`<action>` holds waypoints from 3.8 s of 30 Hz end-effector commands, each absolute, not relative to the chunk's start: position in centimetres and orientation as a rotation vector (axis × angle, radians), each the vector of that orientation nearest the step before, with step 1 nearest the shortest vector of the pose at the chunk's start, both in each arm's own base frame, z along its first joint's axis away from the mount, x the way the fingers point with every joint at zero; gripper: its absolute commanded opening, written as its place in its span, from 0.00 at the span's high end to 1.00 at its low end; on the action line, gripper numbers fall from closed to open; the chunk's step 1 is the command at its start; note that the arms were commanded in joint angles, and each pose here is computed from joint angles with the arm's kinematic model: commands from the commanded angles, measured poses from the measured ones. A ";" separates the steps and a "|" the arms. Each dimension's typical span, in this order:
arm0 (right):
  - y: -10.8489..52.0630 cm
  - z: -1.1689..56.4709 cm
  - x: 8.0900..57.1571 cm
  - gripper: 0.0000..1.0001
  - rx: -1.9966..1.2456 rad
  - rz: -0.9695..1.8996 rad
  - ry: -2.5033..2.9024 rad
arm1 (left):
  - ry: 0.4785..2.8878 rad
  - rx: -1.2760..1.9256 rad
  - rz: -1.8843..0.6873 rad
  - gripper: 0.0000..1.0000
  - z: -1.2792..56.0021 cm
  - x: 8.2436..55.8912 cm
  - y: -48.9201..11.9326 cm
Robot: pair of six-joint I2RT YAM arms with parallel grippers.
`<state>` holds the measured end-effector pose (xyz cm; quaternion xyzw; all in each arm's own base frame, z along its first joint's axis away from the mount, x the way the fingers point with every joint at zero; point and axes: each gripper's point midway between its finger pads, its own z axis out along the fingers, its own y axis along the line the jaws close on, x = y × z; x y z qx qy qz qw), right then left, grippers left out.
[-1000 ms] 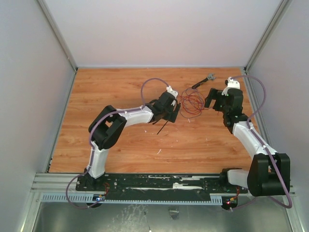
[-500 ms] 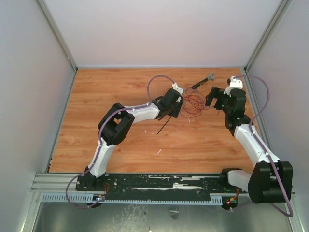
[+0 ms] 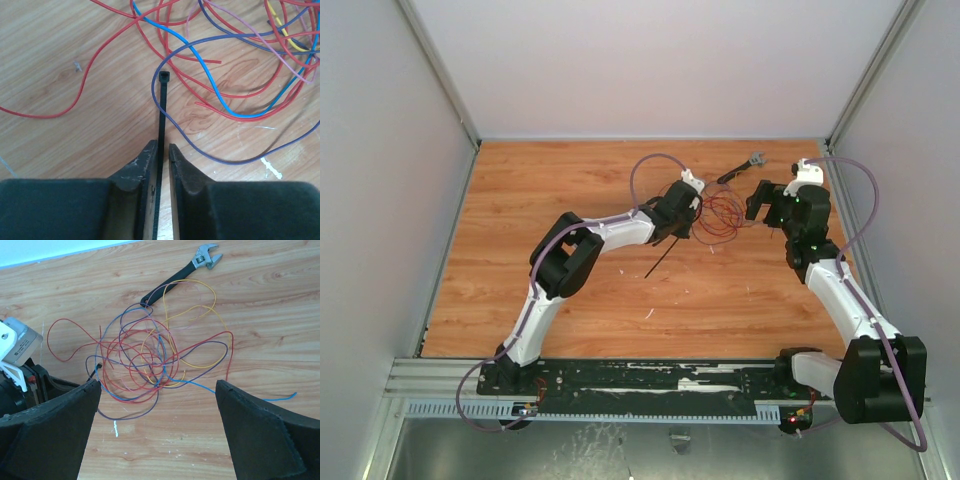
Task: Zip-tie the wires
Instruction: Move the ribbon to the center of the board.
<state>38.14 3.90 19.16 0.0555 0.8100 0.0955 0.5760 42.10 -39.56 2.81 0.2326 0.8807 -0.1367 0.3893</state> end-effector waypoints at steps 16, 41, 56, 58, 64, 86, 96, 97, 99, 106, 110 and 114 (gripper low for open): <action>4.4 18.6 38.1 0.01 0.101 0.233 1.906 | 2.209 0.531 -0.239 1.00 7.6 38.7 -31.7; 6.1 17.1 38.2 0.01 0.066 0.272 1.960 | 2.177 0.533 -0.486 0.44 8.4 39.4 -32.9; 5.9 17.1 38.2 0.01 0.063 0.258 1.958 | 2.232 0.589 -0.393 0.44 4.2 40.1 -36.0; 5.9 17.2 38.2 0.01 0.065 0.258 1.955 | 2.245 0.593 -0.373 0.46 3.7 40.0 -35.9; 5.8 17.2 38.1 0.01 0.068 0.259 1.953 | 2.273 0.614 -0.348 0.59 2.4 39.7 -36.0; 5.7 17.3 38.2 0.01 0.065 0.246 1.951 | 2.263 0.502 -0.221 1.00 4.4 41.9 -30.7; 6.4 15.6 38.6 0.01 0.051 0.270 1.996 | 2.175 0.293 -0.048 1.00 10.7 51.4 -22.0; 6.5 15.2 38.8 0.01 0.048 0.269 2.014 | 2.169 0.276 -0.025 1.00 11.0 52.5 -21.0; 7.1 14.5 39.3 0.01 0.020 0.258 2.055 | 2.160 0.242 -0.013 1.00 11.6 54.4 -19.2; 11.2 11.9 41.1 0.01 -0.077 0.266 2.148 | 2.174 0.176 0.061 1.00 11.0 60.2 -13.4; 13.8 10.7 42.6 0.01 -0.129 0.255 2.171 | 2.215 0.174 0.080 1.00 8.9 61.5 -11.8; 16.3 8.7 44.1 0.01 -0.181 0.255 2.218 | 2.248 0.161 0.082 0.84 6.8 61.8 -10.7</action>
